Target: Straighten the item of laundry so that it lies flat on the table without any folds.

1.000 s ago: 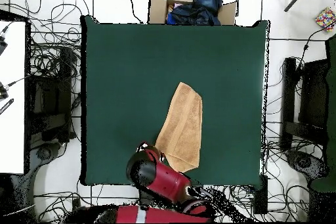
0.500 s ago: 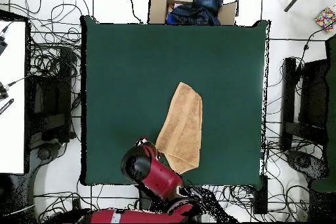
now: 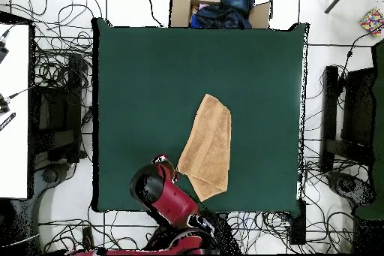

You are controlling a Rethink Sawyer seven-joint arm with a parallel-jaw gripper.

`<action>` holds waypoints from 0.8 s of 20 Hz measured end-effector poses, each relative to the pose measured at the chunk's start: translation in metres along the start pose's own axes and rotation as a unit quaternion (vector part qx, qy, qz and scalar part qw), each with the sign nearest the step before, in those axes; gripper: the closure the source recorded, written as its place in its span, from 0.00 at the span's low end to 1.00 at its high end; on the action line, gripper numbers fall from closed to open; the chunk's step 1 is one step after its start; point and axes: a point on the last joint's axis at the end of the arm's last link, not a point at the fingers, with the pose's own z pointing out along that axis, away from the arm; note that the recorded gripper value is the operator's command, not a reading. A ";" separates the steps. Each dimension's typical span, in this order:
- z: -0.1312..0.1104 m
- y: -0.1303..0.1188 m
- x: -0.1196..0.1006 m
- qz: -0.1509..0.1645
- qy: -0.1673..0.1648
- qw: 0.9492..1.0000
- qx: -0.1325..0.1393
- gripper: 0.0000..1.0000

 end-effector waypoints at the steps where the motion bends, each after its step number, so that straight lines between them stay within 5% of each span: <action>1: -0.001 0.001 0.000 0.003 -0.002 1.000 0.000 0.00; 16: 0.013 -0.020 -0.031 0.029 -0.012 0.999 0.015 0.00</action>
